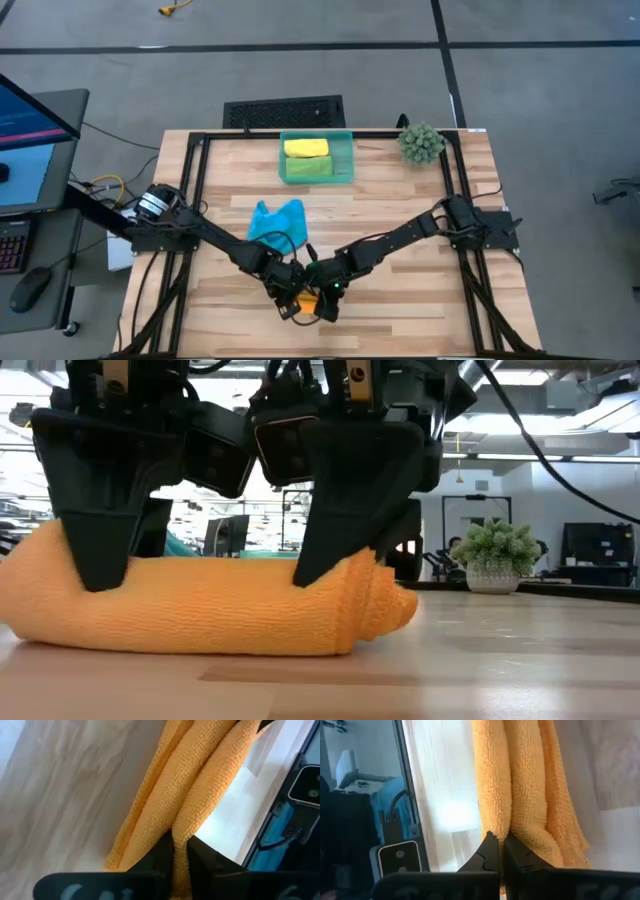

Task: Roll microfiber towels into tight, uniform cylinder then place into a basket
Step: Roll the orange microfiber cloth

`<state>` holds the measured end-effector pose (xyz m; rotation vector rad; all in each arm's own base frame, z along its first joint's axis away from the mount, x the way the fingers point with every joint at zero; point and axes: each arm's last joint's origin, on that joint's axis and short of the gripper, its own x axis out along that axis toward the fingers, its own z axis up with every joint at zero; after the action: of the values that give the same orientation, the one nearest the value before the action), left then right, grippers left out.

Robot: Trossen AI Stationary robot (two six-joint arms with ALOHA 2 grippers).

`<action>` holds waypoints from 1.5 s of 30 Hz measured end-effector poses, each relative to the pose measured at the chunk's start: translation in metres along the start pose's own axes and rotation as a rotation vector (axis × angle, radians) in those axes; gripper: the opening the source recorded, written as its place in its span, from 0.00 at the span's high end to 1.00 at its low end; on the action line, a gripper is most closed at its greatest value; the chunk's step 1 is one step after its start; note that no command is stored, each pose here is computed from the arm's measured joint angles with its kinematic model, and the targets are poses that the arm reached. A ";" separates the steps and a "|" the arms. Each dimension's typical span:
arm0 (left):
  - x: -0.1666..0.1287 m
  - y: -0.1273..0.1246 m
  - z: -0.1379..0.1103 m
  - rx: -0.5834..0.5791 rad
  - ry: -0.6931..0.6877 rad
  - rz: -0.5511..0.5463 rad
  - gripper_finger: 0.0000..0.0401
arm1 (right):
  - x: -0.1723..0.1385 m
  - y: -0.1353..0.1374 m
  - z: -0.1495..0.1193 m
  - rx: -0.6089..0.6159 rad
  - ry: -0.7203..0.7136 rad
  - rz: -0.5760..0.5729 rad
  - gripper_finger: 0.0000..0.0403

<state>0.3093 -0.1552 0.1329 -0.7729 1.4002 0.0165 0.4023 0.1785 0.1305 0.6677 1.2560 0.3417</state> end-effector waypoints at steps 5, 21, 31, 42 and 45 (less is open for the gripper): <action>0.000 0.004 0.006 -0.014 -0.015 -0.014 0.94 | -0.003 -0.005 0.003 0.075 0.009 0.004 0.97; 0.001 0.007 0.002 -0.016 -0.029 0.049 0.94 | -0.003 -0.006 0.000 0.050 0.018 -0.024 0.58; 0.001 0.012 -0.004 -0.038 0.006 0.110 0.94 | -0.034 0.031 -0.028 -0.181 -0.002 -0.164 0.51; 0.000 0.012 -0.004 -0.038 0.008 0.108 0.94 | -0.034 0.084 -0.052 -0.571 -0.369 -0.381 0.52; 0.000 0.012 -0.004 -0.038 0.008 0.107 0.94 | -0.032 0.080 -0.052 -0.517 -0.379 -0.414 0.51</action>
<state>0.3010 -0.1484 0.1271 -0.7291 1.4510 0.1233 0.3534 0.2352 0.1972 0.0173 0.8613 0.1713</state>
